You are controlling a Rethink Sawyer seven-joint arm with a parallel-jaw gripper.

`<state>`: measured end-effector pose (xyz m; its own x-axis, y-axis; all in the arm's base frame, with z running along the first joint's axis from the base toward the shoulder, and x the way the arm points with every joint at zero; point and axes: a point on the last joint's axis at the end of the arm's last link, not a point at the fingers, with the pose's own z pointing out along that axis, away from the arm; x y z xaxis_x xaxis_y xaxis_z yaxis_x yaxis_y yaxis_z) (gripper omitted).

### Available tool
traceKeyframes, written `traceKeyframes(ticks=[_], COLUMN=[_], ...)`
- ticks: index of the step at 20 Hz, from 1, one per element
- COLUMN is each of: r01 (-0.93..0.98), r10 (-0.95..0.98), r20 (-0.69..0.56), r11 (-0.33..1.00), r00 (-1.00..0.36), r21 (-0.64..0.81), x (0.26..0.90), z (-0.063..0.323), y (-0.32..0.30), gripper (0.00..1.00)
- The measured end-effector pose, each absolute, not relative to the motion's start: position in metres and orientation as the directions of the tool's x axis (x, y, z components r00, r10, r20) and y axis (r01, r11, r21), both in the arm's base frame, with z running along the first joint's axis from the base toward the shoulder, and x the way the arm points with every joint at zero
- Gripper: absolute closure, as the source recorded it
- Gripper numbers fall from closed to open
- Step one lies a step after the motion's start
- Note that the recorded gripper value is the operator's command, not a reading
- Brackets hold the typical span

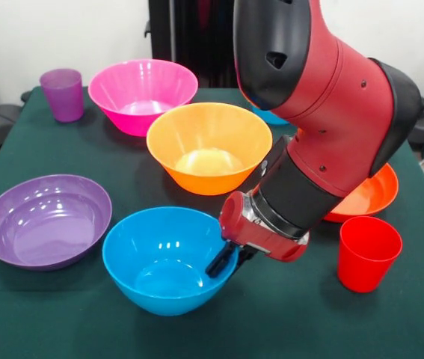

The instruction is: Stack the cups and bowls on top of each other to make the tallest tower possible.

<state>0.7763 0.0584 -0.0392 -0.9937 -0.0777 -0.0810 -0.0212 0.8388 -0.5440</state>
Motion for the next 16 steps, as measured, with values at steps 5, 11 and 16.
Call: traceKeyframes(ticks=[5,11,16], r01=[-0.027,-0.027,-0.027], r10=[-0.077,-0.077,-0.077], r20=[-0.069,-0.068,-0.068], r11=[0.838,0.837,0.837], r00=[-0.995,-0.995,-0.995], r21=[-0.545,-0.546,-0.547], x=[0.772,0.7719,0.7719], z=[-0.0477,-0.0478,-0.0476], y=[0.0569,0.0567,0.0564], gripper=[0.0,0.0,0.0])
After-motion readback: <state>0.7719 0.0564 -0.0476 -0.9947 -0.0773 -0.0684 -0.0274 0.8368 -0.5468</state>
